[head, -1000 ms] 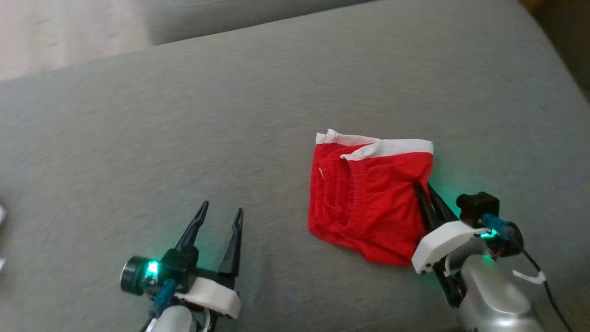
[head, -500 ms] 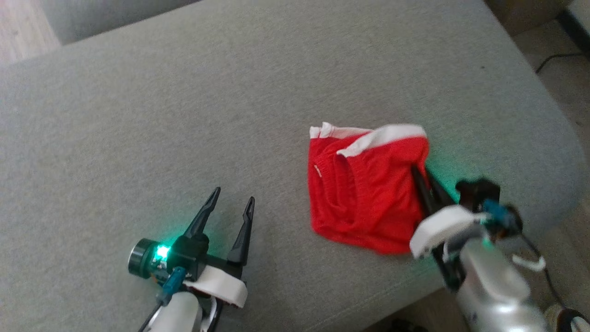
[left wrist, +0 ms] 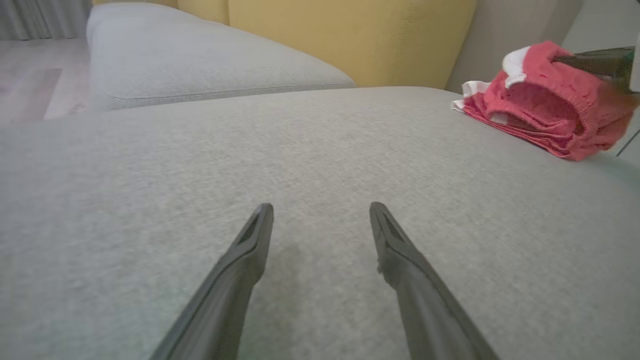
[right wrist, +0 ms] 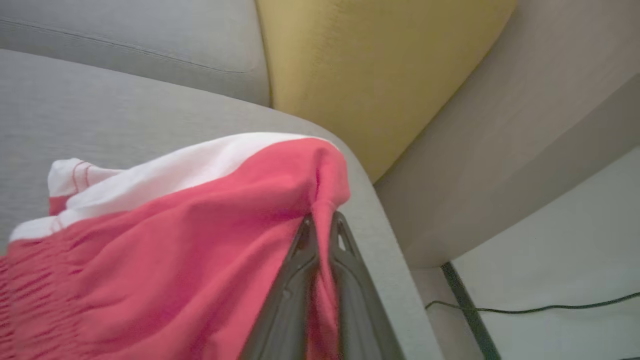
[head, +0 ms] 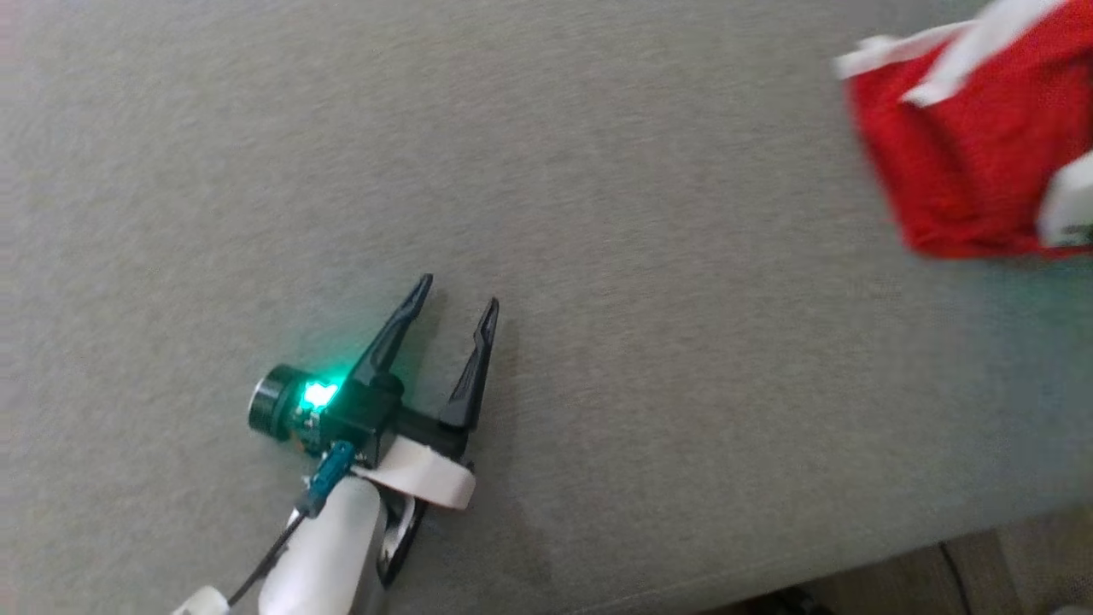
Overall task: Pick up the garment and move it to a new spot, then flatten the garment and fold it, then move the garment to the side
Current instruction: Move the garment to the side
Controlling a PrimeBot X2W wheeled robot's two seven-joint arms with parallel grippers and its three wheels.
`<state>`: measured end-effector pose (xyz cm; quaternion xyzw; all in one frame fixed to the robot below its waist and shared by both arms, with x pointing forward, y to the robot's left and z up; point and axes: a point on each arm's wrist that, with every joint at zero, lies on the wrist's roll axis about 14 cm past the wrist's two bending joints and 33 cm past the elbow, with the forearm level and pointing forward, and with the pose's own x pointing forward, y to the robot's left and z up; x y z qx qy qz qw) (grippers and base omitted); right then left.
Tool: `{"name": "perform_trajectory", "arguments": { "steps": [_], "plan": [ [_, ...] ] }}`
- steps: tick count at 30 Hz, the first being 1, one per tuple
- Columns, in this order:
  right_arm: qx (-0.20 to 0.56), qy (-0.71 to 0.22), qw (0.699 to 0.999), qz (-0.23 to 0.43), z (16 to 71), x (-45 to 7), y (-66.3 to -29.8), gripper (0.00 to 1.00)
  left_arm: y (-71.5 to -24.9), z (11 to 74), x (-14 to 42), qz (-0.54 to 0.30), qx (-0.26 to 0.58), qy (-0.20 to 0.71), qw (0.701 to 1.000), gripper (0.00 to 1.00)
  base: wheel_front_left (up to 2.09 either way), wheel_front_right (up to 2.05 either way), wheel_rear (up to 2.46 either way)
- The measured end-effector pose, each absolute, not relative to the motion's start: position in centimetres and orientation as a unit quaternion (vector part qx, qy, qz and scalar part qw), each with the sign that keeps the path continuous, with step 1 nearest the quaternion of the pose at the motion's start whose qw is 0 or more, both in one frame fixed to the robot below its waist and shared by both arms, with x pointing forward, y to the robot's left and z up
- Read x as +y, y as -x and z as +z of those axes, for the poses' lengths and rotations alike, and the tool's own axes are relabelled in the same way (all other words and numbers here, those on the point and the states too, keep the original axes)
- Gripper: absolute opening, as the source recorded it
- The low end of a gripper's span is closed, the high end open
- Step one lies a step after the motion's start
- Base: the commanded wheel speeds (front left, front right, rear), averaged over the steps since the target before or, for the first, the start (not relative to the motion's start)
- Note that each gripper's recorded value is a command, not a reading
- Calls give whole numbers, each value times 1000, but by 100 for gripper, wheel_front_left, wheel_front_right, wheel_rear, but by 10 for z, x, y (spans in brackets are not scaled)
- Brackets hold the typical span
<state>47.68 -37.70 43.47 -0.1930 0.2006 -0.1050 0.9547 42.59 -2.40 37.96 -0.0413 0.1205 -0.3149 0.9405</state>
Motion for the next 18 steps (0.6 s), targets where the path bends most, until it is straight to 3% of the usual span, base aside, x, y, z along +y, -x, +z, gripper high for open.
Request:
{"name": "perform_trajectory", "arguments": {
  "steps": [6, 9, 10, 11, 12, 13, 18],
  "plan": [
    [225, 218, 939, -143, 429, -411, -495, 0, -442, 380, 4, -273, 111, 41, 955, 100, 0, 0, 0],
    [224, 225, 937, -146, 430, -412, -503, 6, -444, 379, 8, -267, 111, 42, 956, 100, 0, 0, 0],
    [222, 227, 936, -149, 431, -414, -505, 13, -444, 379, 9, -265, 111, 43, 957, 100, 0, 0, 0],
    [221, 229, 936, -153, 433, -416, -505, 42, -444, 379, 9, -265, 111, 43, 957, 100, 0, 0, 0],
    [220, 229, 935, -157, 435, -418, -504, 94, -444, 379, 9, -263, 111, 42, 957, 100, 0, 0, 0],
    [218, 228, 935, -163, 437, -421, -504, 100, -445, 380, 10, -262, 110, 41, 958, 100, 0, 0, 0],
    [197, 221, 938, -179, 449, -424, -503, 100, -446, 383, 16, -253, 107, 35, 961, 100, 0, 0, 0]
  ]
}}
